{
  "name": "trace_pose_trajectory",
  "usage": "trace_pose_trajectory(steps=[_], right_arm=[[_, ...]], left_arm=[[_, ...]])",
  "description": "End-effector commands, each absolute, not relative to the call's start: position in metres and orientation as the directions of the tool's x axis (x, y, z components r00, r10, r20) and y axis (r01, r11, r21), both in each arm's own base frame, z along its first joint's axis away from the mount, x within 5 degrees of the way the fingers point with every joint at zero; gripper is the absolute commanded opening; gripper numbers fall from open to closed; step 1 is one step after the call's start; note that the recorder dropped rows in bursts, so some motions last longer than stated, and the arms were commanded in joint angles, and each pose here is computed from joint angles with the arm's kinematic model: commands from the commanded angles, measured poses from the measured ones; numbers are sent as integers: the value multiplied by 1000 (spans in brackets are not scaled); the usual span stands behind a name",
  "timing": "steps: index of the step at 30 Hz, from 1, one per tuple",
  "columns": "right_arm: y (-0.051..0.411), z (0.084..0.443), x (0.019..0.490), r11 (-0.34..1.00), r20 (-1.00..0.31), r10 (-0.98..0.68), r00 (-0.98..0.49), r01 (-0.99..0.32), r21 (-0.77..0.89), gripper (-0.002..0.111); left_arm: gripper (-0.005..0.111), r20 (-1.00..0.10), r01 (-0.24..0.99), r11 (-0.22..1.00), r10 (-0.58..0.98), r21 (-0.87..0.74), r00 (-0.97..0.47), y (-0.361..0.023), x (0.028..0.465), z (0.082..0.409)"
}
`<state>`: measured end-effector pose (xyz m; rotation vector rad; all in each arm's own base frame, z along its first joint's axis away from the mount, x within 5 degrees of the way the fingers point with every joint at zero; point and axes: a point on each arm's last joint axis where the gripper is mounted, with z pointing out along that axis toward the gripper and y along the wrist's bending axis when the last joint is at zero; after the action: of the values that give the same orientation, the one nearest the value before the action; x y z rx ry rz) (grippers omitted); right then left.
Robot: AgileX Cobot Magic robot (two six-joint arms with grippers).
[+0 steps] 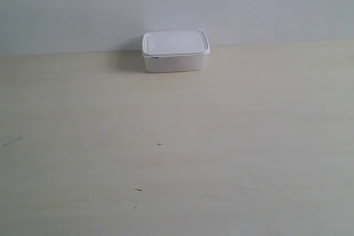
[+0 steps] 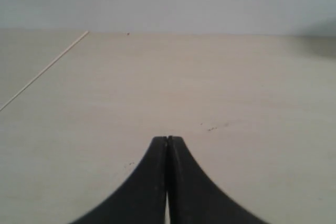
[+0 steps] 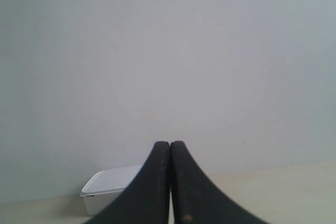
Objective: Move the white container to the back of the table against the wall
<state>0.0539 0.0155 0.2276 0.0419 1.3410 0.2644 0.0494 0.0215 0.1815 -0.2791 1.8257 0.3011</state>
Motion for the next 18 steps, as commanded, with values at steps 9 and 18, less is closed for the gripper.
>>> trace_pose_trajectory(steps=[9, 18], right_arm=[[16, 227, 54, 969, -955, 214, 207, -167, 181, 0], [16, 227, 54, 969, -955, 214, 207, -167, 181, 0]], left_arm=[[0, -960, -343, 938, -51, 49, -275, 21, 49, 180], [0, -960, -343, 938, -51, 49, -275, 21, 49, 180]])
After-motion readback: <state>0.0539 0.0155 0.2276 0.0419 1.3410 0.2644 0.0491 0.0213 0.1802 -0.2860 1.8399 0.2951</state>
